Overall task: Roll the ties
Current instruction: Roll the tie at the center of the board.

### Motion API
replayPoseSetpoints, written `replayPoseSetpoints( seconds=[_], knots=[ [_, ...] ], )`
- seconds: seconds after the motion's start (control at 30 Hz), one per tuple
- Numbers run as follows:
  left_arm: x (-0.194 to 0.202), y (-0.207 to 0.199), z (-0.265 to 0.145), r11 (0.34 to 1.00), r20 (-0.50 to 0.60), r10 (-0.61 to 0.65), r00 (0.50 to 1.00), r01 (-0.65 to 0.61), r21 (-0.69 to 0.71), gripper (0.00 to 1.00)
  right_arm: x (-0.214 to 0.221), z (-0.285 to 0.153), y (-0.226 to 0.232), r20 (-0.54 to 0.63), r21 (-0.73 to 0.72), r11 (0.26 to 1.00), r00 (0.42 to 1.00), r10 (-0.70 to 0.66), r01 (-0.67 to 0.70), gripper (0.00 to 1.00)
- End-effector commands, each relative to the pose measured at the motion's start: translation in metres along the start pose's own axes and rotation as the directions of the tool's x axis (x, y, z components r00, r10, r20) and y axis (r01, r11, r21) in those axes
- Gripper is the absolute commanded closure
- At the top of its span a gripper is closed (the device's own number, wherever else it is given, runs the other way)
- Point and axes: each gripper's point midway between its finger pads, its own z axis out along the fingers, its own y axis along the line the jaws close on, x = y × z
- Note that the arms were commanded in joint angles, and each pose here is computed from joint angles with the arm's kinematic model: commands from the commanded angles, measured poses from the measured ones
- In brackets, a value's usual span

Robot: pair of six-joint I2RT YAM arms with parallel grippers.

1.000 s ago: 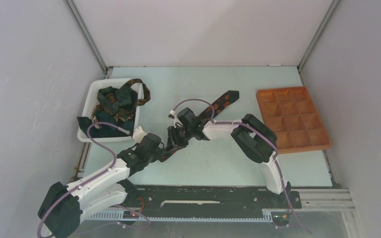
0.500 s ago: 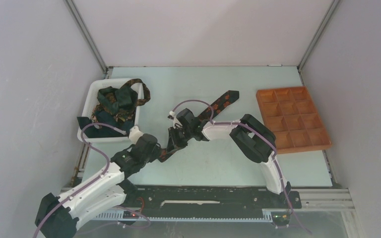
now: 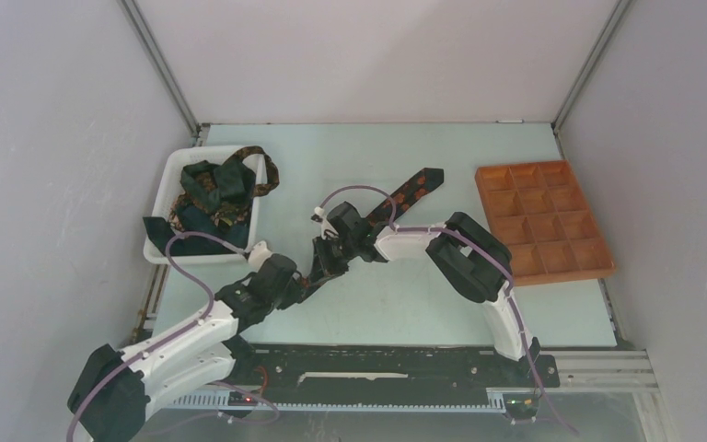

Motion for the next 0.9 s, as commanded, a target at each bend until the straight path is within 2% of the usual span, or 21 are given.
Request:
replayPoseSetpoints(
  seconds=[0.0,0.2,0.27,0.3,0.37,0.6,0.87],
  knots=[
    [0.007,0.01,0.008,0.999,-0.015,0.048,0.999,-0.048,-0.026,0.82,-0.002,0.002,-0.006,0.01,0.018,1.0,1.0,-0.006,0.006,0.89],
    [-0.016,-0.001,-0.015,0.998,0.066,0.058,0.996,-0.059,0.02,0.34,-0.01,-0.007,0.001,0.034,0.019,1.0,0.999,-0.02,0.019,0.93],
    [-0.023,-0.002,-0.025,0.998,0.088,0.058,0.994,-0.061,0.028,0.2,-0.015,-0.012,0.006,0.049,0.014,1.0,0.998,-0.029,0.028,0.94],
    [-0.027,-0.002,-0.029,0.998,0.098,0.055,0.994,-0.058,0.028,0.17,-0.017,-0.014,0.008,0.056,0.01,0.999,0.998,-0.034,0.034,0.94],
    [-0.031,-0.001,-0.036,0.998,0.108,0.051,0.993,-0.054,0.022,0.13,-0.018,-0.02,0.009,0.054,0.017,1.0,0.998,-0.026,0.025,0.95],
    [-0.028,0.0,-0.043,0.999,0.092,0.027,0.995,-0.031,0.038,0.12,-0.022,-0.023,0.005,0.048,0.027,0.999,0.999,-0.025,0.024,0.96],
    [-0.021,0.004,-0.032,0.998,0.097,-0.036,0.995,0.029,0.063,0.22,-0.012,-0.005,-0.017,0.005,0.042,0.999,1.0,0.002,-0.003,0.97]
  ],
)
